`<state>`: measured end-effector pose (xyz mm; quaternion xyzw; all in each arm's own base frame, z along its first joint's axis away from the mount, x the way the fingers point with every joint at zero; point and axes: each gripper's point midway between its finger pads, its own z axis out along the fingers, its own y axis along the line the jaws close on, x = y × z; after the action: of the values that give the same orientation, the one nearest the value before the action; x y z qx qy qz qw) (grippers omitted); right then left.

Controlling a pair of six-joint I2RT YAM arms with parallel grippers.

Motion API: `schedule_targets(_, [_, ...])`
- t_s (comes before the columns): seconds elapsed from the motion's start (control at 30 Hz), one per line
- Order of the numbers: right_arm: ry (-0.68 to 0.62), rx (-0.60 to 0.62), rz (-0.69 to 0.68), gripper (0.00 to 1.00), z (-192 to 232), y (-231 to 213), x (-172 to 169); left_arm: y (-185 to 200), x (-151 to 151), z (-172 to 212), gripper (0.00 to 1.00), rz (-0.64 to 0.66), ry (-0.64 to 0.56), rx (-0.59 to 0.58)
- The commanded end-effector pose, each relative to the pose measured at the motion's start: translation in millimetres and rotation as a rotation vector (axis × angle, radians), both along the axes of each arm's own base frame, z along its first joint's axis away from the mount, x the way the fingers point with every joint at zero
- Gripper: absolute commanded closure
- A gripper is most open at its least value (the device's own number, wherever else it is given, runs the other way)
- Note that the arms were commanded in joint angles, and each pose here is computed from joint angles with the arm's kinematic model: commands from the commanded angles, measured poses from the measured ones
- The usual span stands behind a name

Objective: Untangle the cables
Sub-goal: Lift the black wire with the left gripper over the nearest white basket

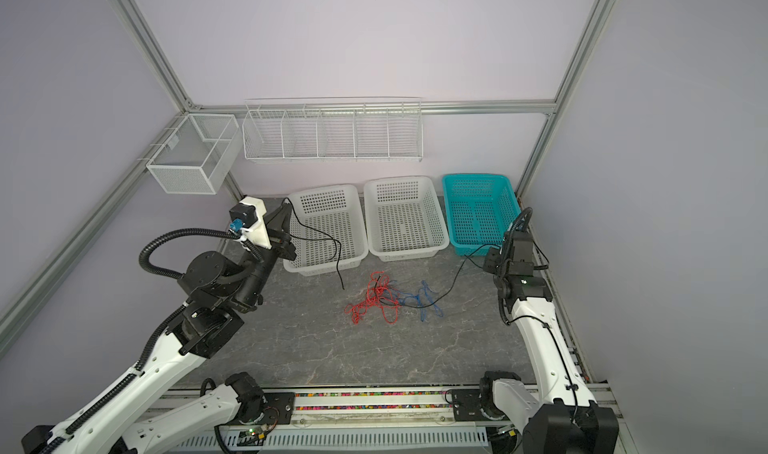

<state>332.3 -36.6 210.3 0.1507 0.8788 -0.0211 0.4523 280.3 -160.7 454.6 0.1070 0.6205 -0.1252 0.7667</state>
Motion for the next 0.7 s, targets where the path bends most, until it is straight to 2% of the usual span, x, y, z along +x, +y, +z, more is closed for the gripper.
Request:
schedule_targets(0.0, [-0.076,0.036,0.083,0.94,14.7,17.5,-0.1,4.6,11.4,13.5,1.0,-0.018,-0.002,-0.052])
schedule_targets(0.2, [-0.162,0.085,0.161,0.94,35.9,37.0,-6.0,14.2,61.1,3.7,1.0,-0.005,0.052,-0.077])
schedule_targets(0.3, [-0.19,0.105,0.226,0.93,45.1,51.1,-10.7,21.8,90.3,-13.4,1.0,0.024,0.094,-0.092])
schedule_targets(0.5, [-0.238,0.144,0.458,0.93,65.4,96.5,-22.8,28.6,145.3,-76.1,1.0,0.094,0.229,-0.078])
schedule_targets(0.67, [-0.259,0.18,0.649,0.91,79.0,135.0,-35.2,27.5,176.5,-134.3,1.0,0.152,0.361,-0.026])
